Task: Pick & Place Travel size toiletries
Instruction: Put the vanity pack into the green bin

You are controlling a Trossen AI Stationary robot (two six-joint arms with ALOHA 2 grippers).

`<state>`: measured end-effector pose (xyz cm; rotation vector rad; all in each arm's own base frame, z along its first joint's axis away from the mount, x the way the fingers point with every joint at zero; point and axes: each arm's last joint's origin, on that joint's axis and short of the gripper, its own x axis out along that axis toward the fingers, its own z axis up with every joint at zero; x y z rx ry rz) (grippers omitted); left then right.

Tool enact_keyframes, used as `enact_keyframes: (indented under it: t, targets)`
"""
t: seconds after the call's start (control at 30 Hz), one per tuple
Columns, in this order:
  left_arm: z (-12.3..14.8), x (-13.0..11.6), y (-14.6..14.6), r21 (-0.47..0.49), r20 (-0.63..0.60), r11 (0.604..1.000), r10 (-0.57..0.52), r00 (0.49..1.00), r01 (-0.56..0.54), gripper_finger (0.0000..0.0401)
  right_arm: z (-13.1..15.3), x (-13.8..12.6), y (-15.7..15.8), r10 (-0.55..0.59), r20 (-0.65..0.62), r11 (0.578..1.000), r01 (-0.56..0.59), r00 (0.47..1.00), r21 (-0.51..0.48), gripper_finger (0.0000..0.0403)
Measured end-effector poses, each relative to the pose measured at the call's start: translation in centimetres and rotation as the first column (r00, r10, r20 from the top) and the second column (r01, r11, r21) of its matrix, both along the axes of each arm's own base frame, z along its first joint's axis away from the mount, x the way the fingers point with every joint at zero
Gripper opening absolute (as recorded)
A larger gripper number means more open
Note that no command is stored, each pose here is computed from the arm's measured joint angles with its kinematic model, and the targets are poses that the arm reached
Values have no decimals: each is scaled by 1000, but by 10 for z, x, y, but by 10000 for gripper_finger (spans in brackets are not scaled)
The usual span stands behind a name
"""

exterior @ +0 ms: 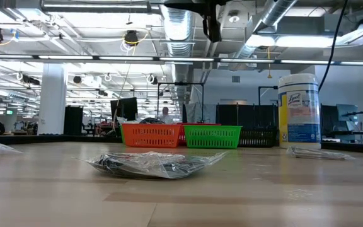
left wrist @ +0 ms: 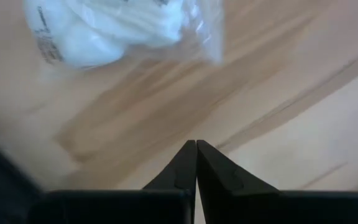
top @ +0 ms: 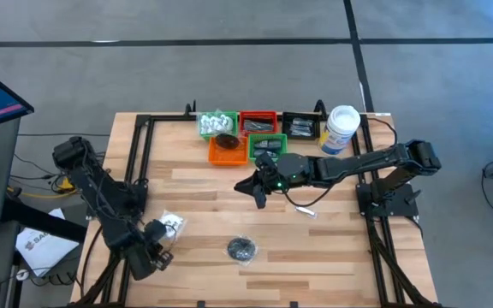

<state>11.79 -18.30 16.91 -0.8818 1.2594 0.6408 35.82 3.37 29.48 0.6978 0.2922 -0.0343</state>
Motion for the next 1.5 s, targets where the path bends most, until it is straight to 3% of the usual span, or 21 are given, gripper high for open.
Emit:
enact_keyframes:
  t: [0.17,0.3,0.47,0.67,0.83,1.3,1.5]
  targets:
    - [7,-1,0,-54,105,976,214,971,-209,4,0,0,0,4,3,1000,-4,1000,-12,55]
    - [8,2,0,-86,107,967,249,963,-241,22,0,0,0,5,3,1000,-5,1000,-16,55]
    - [7,12,5,-94,153,953,300,942,-288,77,0,0,0,6,2,1000,-6,1000,-20,55]
    - [-20,15,15,-193,165,929,349,922,-317,157,0,0,3,15,1,1000,-15,1000,-22,55]
    - [-30,14,23,-182,156,924,364,918,-335,194,0,0,4,18,1,1000,-18,1000,-22,55]
    - [-43,17,42,-131,172,905,423,890,-405,200,1,0,0,6,13,1000,-6,1000,-20,55]
    - [-45,17,47,-108,184,901,434,882,-420,172,2,0,0,6,17,1000,-6,1000,-20,55]
